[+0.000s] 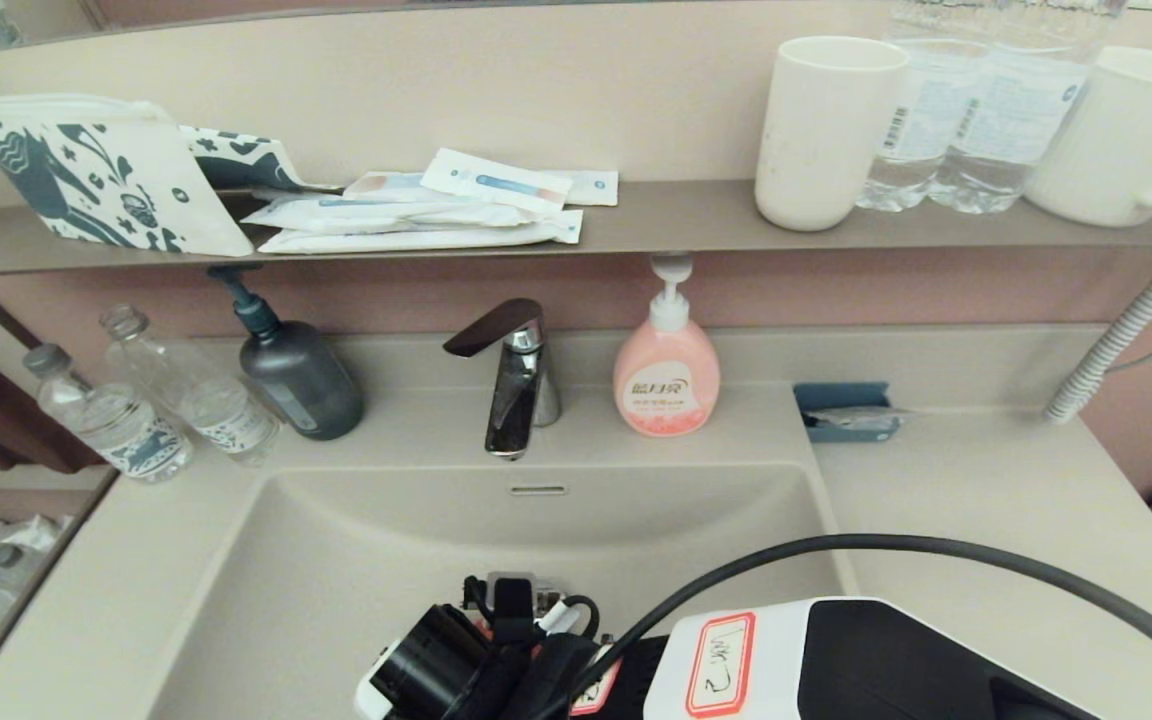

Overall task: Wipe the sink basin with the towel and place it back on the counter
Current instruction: Wipe the sink

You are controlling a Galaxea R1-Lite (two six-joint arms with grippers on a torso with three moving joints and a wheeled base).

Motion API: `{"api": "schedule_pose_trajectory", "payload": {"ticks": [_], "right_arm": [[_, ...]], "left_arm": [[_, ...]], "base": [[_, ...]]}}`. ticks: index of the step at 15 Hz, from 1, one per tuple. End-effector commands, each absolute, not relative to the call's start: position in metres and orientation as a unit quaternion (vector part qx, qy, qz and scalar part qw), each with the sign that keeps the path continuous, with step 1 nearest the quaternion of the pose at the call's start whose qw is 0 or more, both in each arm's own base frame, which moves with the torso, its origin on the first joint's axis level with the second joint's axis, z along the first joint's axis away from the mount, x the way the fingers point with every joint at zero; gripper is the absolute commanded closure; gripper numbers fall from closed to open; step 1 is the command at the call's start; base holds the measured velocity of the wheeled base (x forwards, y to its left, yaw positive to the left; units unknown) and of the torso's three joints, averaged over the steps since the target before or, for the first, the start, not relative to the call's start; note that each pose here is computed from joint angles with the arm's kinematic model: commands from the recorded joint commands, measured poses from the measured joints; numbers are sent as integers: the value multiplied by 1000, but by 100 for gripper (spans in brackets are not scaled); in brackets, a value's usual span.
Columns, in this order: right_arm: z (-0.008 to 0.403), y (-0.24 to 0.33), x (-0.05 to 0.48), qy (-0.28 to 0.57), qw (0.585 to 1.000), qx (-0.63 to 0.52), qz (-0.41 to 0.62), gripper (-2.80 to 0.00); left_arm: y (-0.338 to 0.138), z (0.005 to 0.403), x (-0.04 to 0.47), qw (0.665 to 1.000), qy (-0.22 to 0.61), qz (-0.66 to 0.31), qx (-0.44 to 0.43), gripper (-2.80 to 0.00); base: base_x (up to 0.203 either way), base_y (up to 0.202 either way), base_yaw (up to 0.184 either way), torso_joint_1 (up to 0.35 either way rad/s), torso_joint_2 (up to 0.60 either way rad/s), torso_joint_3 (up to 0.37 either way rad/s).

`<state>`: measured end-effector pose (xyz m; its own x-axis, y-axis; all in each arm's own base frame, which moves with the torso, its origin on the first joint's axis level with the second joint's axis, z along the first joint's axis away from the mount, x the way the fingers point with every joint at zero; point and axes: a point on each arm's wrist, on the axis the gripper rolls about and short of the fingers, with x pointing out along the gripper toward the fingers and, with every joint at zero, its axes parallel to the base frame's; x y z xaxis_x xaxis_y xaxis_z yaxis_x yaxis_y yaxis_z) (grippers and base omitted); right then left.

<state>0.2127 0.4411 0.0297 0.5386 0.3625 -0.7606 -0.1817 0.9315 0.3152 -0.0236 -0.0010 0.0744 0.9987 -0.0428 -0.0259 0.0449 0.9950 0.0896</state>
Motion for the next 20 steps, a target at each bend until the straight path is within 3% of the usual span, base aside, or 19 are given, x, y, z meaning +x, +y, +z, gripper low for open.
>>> {"api": "schedule_pose_trajectory", "payload": {"ticks": [1, 10, 16, 20], "right_arm": [[34, 445, 217, 446, 874, 111, 159, 0], [58, 455, 230, 409, 877, 146, 207, 0], [58, 459, 256, 339, 894, 155, 249, 0], [51, 450, 270, 340, 899, 152, 229, 0]], "left_arm": [[-1, 74, -23, 999, 13, -22, 45, 0], [-1, 74, -23, 999, 13, -22, 45, 0], [-1, 74, -23, 999, 13, -21, 45, 0], [-1, 74, -23, 999, 13, -22, 45, 0]], "base": [[0, 0, 0, 0, 0, 0], [0, 0, 0, 0, 0, 0], [0, 0, 0, 0, 0, 0], [0, 0, 0, 0, 0, 0]]}}
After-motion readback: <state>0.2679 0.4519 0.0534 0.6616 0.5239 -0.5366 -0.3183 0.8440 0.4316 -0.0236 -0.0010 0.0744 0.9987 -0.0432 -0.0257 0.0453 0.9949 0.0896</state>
